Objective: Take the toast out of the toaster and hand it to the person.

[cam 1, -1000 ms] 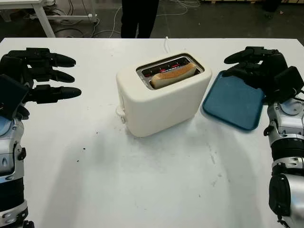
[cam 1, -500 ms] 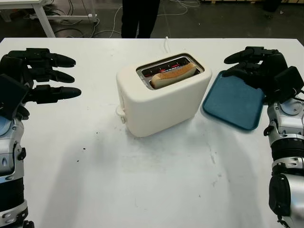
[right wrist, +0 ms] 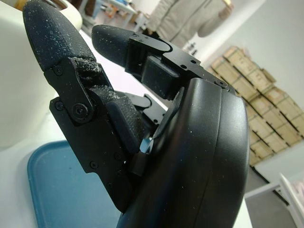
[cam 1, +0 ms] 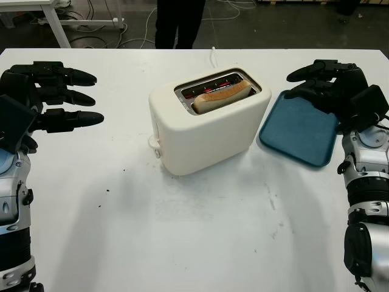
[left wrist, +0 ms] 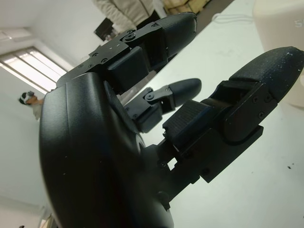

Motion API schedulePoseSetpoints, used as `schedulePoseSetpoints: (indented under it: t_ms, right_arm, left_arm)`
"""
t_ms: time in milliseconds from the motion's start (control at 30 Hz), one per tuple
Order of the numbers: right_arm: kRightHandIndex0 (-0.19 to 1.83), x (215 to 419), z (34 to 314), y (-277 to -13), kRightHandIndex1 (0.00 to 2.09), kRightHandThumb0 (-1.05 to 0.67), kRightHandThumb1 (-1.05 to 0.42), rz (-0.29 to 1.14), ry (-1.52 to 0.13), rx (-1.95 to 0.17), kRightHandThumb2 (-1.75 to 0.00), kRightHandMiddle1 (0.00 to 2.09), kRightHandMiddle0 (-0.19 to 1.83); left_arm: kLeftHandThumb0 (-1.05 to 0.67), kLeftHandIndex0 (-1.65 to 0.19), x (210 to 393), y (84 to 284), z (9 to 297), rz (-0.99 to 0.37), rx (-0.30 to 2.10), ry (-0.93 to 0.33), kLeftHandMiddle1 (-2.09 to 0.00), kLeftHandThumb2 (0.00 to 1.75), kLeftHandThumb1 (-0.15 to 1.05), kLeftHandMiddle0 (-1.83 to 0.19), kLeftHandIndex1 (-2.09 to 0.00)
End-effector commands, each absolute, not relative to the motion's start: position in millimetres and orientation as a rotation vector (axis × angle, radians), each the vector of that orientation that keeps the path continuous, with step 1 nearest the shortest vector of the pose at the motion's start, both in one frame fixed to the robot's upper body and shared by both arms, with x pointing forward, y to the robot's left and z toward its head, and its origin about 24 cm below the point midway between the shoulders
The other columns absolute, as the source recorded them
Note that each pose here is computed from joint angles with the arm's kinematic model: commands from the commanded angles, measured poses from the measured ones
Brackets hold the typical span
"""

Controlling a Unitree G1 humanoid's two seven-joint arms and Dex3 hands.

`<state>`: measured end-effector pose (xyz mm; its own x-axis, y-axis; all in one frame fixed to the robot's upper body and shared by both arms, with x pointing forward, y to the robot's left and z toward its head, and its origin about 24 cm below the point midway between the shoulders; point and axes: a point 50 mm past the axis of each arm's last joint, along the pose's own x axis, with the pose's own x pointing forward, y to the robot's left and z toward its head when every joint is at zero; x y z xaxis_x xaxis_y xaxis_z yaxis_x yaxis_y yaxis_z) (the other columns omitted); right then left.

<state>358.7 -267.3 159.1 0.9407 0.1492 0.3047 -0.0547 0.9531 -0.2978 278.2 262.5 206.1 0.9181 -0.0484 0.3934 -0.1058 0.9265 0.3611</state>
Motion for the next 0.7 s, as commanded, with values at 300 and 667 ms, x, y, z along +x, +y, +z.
schedulePoseSetpoints:
  t_ms: [300, 667]
  right_arm:
    - [1.06, 358.7, 164.0, -266.5, 0.75, -1.05, -0.79, 0.109, -0.352, -0.282, 0.0, 0.49, 1.12]
    - [1.07, 358.8, 165.0, -266.1, 0.74, -1.05, -0.79, 0.104, -0.353, -0.284, 0.0, 0.48, 1.13]
  left_arm:
    - [-1.0, -1.14, 276.0, 264.1, 207.1, 0.037, 0.396, -0.413, -0.51, 0.01, 0.35, -1.15, -0.34]
    - [-1.04, -1.14, 276.7, 264.6, 207.1, 0.034, 0.403, -0.419, -0.51, 0.0, 0.36, -1.16, -0.34]
